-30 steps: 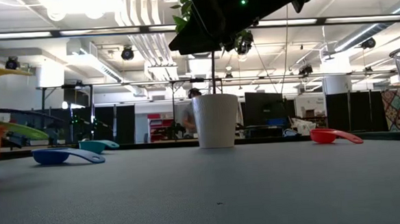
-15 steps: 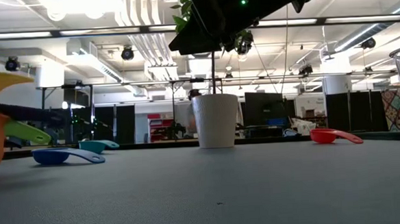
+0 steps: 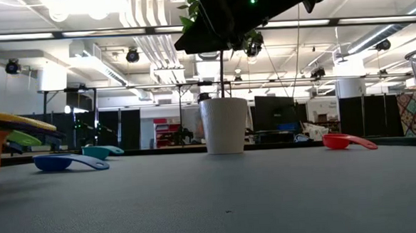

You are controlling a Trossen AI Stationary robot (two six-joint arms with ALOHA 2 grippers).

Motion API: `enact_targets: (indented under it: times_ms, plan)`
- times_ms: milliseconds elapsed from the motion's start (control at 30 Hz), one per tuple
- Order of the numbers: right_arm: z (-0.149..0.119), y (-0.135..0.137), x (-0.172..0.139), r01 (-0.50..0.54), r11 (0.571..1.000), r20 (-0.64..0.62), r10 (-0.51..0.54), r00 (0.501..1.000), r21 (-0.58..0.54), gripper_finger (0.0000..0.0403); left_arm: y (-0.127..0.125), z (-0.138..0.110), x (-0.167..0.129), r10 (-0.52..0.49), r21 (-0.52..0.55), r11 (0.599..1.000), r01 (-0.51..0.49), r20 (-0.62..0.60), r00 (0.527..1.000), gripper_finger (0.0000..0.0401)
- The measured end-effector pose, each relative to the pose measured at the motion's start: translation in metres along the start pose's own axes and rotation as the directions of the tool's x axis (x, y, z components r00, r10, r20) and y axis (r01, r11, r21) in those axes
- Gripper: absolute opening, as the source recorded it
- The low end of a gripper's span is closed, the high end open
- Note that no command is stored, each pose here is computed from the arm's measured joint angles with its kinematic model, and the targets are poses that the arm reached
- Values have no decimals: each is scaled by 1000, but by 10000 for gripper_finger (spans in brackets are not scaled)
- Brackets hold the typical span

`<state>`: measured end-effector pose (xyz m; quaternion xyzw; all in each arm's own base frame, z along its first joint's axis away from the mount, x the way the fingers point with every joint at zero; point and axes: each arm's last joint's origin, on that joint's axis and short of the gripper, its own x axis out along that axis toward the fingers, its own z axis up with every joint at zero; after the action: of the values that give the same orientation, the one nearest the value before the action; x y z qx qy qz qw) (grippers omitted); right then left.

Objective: Nest measuring cups in basket
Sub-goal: Stack the light blue measuring cup on top of the yellow measuring cup

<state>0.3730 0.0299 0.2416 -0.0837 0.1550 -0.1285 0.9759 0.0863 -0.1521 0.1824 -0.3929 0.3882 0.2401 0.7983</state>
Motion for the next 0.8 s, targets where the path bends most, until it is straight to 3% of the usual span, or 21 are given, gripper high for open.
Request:
enact_targets:
  times_ms: [400,800]
  plan:
    - [-3,1,0,-8,1000,-27,8,1000,-3,219,-20,-1,-14,-37,30,999,39,-61,997,200]
    - [-3,3,0,-80,997,-29,79,996,-6,219,-30,-1,-19,-111,61,991,116,-82,990,200]
